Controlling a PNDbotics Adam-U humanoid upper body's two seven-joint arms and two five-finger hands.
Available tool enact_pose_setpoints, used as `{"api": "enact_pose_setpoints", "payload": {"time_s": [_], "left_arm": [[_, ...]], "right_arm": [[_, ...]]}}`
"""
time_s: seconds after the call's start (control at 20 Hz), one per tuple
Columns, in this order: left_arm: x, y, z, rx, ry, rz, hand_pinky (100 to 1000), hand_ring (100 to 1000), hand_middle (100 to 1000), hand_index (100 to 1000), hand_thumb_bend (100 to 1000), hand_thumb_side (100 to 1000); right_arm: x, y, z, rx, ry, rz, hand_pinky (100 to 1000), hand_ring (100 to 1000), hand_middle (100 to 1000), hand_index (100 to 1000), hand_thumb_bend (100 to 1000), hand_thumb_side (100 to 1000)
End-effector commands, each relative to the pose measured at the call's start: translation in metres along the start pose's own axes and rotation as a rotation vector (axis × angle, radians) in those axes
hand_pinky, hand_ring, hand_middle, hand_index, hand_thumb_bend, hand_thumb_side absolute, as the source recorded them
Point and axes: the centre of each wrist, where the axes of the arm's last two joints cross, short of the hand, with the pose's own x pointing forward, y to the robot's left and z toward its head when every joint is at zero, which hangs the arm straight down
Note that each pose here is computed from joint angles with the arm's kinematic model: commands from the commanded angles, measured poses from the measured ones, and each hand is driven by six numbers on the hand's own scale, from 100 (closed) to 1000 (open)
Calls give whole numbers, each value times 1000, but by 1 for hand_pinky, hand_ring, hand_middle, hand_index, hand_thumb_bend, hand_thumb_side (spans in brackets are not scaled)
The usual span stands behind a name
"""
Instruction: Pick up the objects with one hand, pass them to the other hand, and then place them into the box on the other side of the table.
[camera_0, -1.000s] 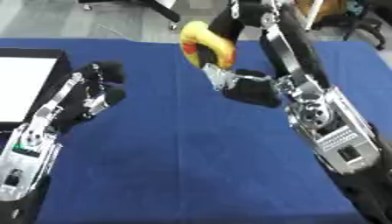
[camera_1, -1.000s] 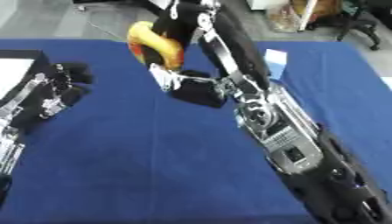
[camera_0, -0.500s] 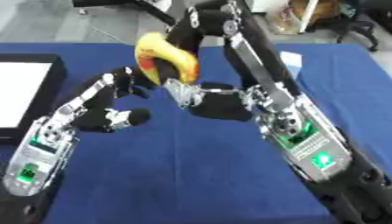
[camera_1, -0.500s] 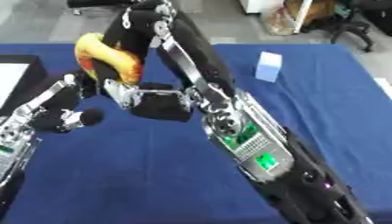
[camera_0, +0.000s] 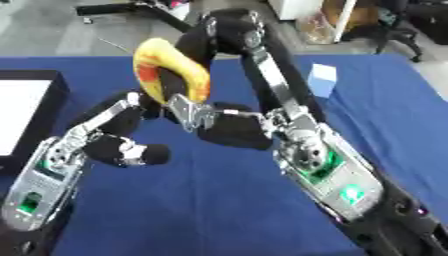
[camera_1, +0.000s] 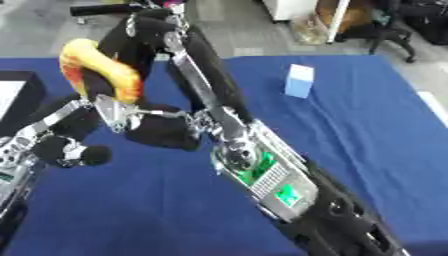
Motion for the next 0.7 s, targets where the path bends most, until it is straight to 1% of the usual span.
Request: {"api": "enact_pose_setpoints", "payload": {"time_s": [0.05,0.2,0.3,0.45,0.7], "left_arm": [[16,9,-1,-28,-29,-64,757,786,706,840,811,551],[21,8,-4,-59,-41,-87,759,786,706,840,813,549],[25,6,-7,-85,-52,-101,760,785,696,833,807,543],[29,4,-11,-117,-65,-114,760,778,669,817,795,529],[32,0,-15,-166,-83,-111,756,745,611,779,750,492]], "right_arm": [[5,-5,-1,154,15,24,301,377,295,283,104,100],[5,-7,-2,290,41,65,295,377,293,280,100,100],[5,-8,-3,346,56,87,295,377,293,280,100,100],[5,-8,-4,383,68,107,296,378,294,282,100,100],[5,-8,-3,400,77,114,306,381,296,284,100,100]]}}
